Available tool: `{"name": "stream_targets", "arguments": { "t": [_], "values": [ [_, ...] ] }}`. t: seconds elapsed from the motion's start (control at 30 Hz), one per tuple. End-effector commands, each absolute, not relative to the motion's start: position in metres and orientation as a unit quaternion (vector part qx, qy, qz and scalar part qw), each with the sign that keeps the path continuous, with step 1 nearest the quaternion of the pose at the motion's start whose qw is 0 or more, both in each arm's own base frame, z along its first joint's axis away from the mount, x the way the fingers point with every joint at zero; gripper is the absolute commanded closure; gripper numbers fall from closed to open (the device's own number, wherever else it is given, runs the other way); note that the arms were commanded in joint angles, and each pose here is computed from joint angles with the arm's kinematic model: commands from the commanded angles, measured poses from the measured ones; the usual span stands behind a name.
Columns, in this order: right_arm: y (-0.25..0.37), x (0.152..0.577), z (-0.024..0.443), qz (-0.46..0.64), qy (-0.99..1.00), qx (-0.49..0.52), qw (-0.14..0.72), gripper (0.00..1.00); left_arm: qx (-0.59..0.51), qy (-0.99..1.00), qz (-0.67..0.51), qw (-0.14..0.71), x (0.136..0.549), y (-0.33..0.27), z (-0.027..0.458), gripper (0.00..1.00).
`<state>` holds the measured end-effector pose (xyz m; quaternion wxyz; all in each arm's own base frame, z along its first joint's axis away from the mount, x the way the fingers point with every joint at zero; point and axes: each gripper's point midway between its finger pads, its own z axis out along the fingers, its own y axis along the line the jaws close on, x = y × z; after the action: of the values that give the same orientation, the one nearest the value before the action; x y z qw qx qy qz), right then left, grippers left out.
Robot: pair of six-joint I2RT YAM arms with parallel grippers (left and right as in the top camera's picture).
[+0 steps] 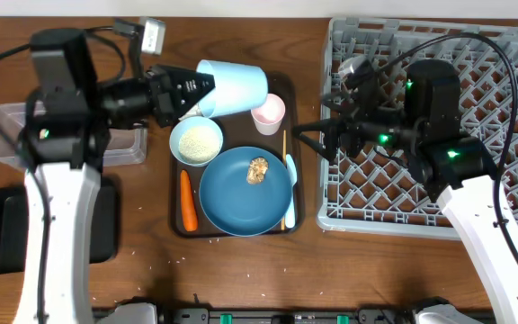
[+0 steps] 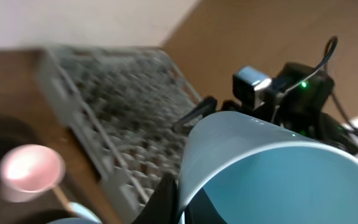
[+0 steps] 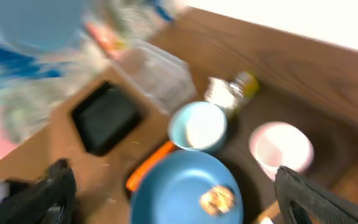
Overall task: Sort waste into correct bins and load items into the dishwasher rack
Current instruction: 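Pass the light-blue cup from the left gripper to the right gripper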
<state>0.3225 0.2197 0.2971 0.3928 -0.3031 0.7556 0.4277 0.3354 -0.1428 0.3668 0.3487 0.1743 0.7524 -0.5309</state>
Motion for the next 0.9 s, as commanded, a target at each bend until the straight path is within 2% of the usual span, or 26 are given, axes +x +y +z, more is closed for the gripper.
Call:
{"name": "stream_targets", "arguments": {
  "t": [0.0,0.13,0.23,0.5,0.63,0.87],
  "values": [
    [0.233,0.290,0.328,0.496,0.677,-0.375,0.393,0.07,0.195,0.712,-0.611,0.287,0.326,-0.151,0.361,0.94],
    [0.235,0.292,0.341,0.505,0.658,-0.382,0.409,0.06,0.195,0.693,-0.648,0.248,0.329,-0.155,0.350,0.94],
    [0.238,0.287,0.352,0.514,0.630,-0.404,0.421,0.01,0.203,0.691,-0.653,0.234,0.330,-0.165,0.343,0.94],
    [0.242,0.286,0.358,0.509,0.615,-0.417,0.435,0.01,0.254,0.674,-0.657,0.221,0.316,-0.197,0.344,0.94],
    [0.253,0.278,0.360,0.504,0.592,-0.445,0.445,0.01,0.263,0.677,-0.652,0.219,0.313,-0.206,0.342,0.94],
    [0.261,0.285,0.353,0.488,0.608,-0.437,0.449,0.01,0.272,0.676,-0.651,0.213,0.309,-0.215,0.341,0.94]
  ]
}}
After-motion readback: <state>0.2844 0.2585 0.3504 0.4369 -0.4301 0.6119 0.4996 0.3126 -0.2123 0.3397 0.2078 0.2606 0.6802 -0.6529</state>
